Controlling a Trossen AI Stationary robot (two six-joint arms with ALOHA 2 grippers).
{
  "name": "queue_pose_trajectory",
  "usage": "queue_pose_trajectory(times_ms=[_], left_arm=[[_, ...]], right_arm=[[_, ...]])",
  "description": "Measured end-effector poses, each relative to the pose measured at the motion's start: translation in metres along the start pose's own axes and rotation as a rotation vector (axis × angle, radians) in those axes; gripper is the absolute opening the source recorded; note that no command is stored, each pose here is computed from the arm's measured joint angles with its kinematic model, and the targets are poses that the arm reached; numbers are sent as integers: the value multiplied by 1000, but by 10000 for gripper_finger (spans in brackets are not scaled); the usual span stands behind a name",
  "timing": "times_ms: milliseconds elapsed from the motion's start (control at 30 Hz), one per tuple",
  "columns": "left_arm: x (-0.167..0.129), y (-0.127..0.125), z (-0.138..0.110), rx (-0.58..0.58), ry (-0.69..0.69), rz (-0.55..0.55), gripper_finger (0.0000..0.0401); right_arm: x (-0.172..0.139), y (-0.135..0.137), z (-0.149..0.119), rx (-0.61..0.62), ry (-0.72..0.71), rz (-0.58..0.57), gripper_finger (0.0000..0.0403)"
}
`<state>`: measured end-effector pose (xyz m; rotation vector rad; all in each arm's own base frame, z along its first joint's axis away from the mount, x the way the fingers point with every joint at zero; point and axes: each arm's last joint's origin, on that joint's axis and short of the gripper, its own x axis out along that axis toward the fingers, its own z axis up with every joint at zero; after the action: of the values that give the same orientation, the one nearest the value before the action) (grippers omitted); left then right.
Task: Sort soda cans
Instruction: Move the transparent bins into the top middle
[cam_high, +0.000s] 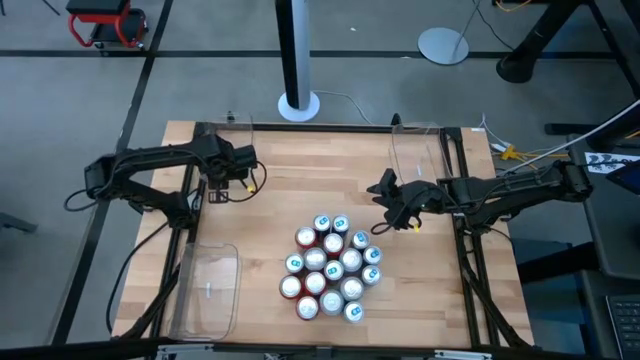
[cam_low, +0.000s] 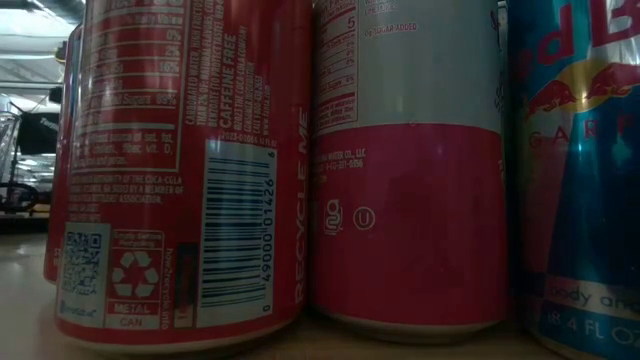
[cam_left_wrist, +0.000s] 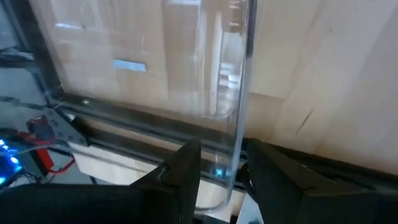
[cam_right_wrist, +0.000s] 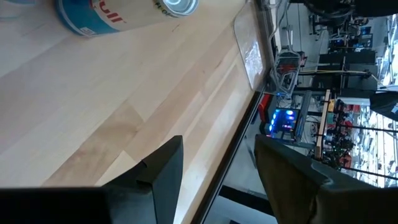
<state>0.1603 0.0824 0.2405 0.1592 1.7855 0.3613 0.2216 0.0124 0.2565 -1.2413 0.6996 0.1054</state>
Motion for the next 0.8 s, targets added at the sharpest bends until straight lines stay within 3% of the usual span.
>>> queue_pose_trajectory(times_ms=[200,333,500,800], left_arm=[[-36,11,5,-107,-127,4,125],[-52,8,19,-149,-319,-126,125],[-57,-11,39,-87,-506,-267,125],[-66,-26,65,-51,-769,-251,125]], right_arm=[[0,0,0,0,1,-1,198],[0,0,0,2,1,-1,198],[0,0,0,3,1,-2,198],[0,1,-1,6,6,7,198]])
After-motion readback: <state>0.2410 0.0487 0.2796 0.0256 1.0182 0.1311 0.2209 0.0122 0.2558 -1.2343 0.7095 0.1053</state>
